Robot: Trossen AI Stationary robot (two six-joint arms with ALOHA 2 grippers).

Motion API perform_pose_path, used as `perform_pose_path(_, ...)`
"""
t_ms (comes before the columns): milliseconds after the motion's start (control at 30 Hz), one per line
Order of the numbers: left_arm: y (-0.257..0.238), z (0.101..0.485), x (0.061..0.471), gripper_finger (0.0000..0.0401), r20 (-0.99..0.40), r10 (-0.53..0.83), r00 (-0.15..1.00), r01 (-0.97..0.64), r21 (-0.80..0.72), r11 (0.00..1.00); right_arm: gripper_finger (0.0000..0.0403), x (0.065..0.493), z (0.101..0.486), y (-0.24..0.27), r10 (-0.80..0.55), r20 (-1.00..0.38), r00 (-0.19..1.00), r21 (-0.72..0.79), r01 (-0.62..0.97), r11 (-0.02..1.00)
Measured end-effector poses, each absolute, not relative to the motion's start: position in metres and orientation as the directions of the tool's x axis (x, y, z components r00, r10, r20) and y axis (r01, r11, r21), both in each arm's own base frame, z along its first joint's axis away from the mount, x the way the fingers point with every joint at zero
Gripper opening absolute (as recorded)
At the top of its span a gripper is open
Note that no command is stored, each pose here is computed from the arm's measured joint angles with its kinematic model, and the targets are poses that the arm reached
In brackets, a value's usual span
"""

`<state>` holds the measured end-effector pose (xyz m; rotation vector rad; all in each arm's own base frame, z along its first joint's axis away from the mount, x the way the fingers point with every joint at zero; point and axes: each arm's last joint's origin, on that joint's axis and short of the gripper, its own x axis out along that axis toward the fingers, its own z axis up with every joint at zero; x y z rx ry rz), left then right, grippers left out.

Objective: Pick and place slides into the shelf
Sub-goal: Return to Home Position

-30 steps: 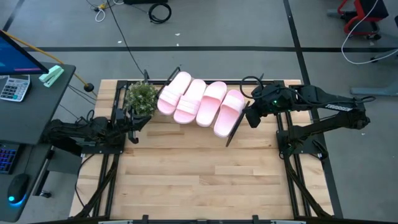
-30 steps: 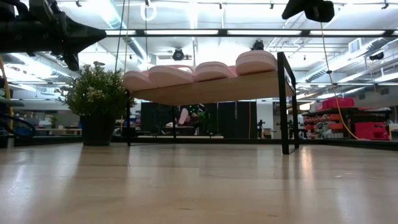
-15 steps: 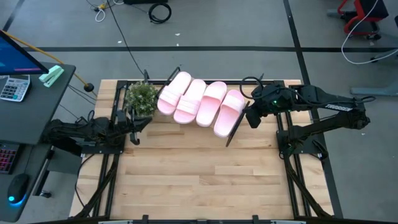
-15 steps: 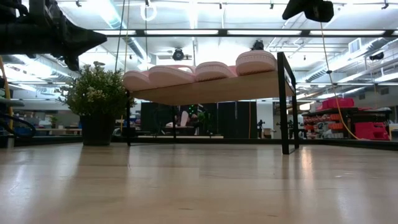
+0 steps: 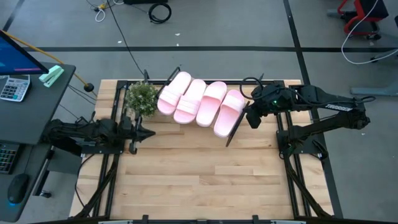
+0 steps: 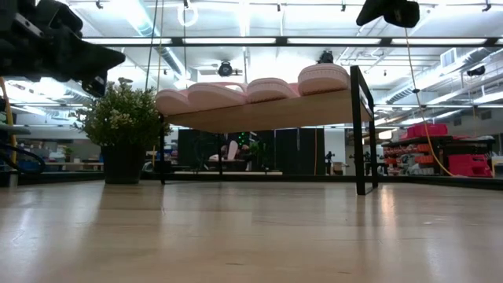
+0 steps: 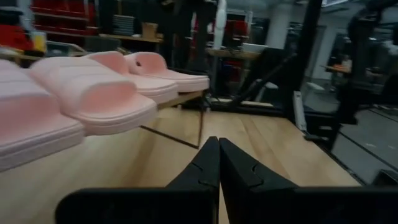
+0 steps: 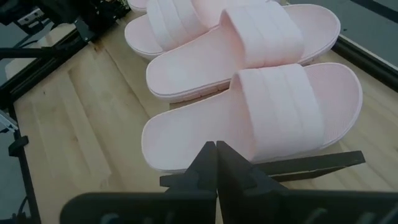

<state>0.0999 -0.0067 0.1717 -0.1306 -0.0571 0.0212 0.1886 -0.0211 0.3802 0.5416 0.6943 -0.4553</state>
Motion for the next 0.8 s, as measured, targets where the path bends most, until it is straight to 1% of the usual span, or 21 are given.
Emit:
perform_pose_path(100,-0.008,0.172,0.1,0.0006,0.058,-0.024,0.998,0.031,-0.128,0.991,0.0,0.189,0.38,-0.021,-0.211,-0.7,0.683,0.314,0.559,0.768)
perform_pose_path(233,-0.01,0.172,0.1,0.0015,0.056,-0.077,0.995,0.084,-0.125,0.989,0.0,0.189,0.38,-0.021,-0.21,-0.7,0.683,0.314,0.558,0.768)
perform_pose_path(400,-0.01,0.171,0.1,0.0005,0.05,-0.08,0.996,0.085,-0.129,0.988,0.0,0.187,0.379,-0.021,-0.208,-0.716,0.667,0.29,0.555,0.779)
perform_pose_path(467,-0.01,0.17,0.1,0.0005,0.041,-0.079,0.996,0.084,-0.152,0.985,0.0,0.186,0.378,-0.021,-0.207,-0.721,0.661,0.286,0.556,0.78)
perform_pose_path(600,-0.01,0.169,0.1,0.0027,0.026,-0.08,0.996,0.083,-0.224,0.971,0.0,0.182,0.38,-0.02,-0.198,-0.719,0.667,0.28,0.538,0.795)
perform_pose_path(800,-0.01,0.169,0.1,0.0057,0.029,-0.079,0.996,0.084,-0.22,0.972,0.0,0.166,0.388,-0.015,-0.207,-0.681,0.702,0.256,0.493,0.831)
